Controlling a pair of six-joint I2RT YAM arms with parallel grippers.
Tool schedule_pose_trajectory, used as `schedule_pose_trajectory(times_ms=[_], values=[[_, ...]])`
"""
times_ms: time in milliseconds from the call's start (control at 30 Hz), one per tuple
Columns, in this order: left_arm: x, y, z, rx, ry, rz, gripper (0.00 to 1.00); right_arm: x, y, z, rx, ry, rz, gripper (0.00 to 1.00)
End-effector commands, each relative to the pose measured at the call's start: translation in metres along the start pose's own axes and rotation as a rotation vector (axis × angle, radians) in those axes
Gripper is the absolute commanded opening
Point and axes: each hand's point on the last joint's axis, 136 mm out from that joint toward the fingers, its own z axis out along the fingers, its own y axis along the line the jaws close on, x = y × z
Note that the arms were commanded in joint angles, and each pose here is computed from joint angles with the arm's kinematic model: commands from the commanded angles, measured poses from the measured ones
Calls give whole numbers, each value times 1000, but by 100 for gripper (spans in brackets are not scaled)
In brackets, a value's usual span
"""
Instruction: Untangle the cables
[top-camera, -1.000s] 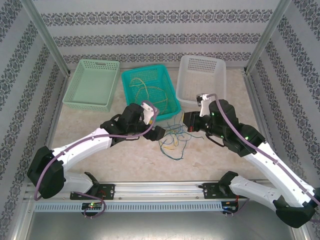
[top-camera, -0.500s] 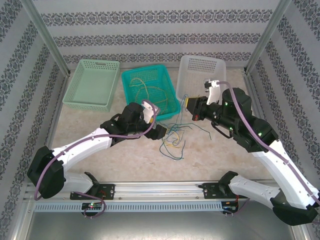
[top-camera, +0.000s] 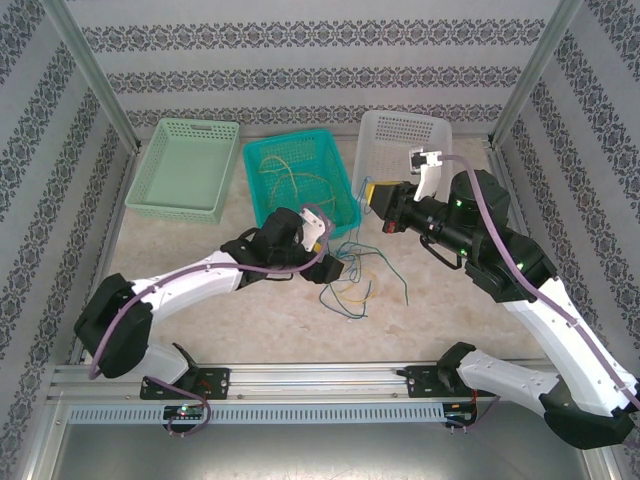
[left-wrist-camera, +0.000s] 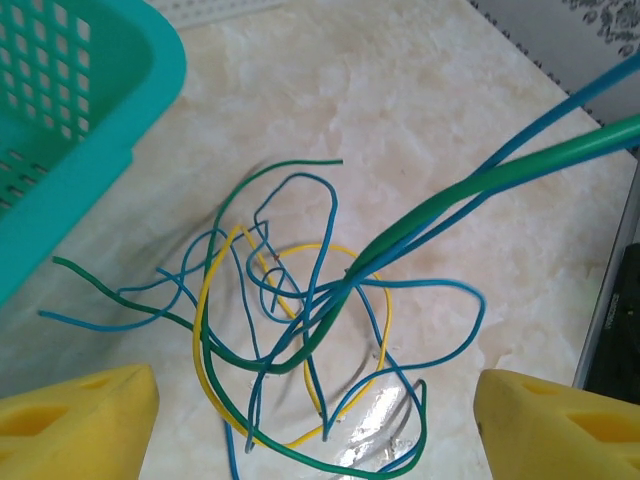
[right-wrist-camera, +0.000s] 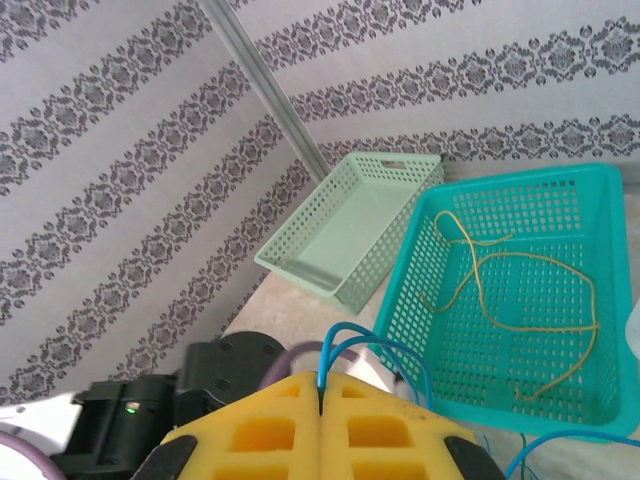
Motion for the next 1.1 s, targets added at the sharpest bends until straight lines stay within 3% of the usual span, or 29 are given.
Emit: schedule_pose_trajectory(times_ms=[0, 67, 133, 233, 400, 500, 833, 1067], values=[[-18, -19, 9, 66, -36, 40, 74, -23, 11, -14, -38, -94, -2, 0], [-16, -15, 15, 50, -24, 37, 59, -26, 14, -19, -46, -104, -4, 0], [-16, -12, 18, 35, -20, 34, 38, -28, 14, -24, -37, -112, -13, 0], [-14, -5, 18, -1, -13, 29, 16, -31, 4, -34, 25, -131, -30, 0], [-4, 2, 13, -47, 7, 36, 0, -38, -6, -52, 75, -171, -20, 0], [2, 10, 7, -93, 16, 37, 0, -35, -13, -56, 119, -154, -28, 0], [14, 27, -17, -213, 28, 69, 0, -6, -90, -76, 524, -75, -71, 0], [28, 37, -33, -274, 39, 87, 0, 11, -102, -79, 552, -36, -47, 0]])
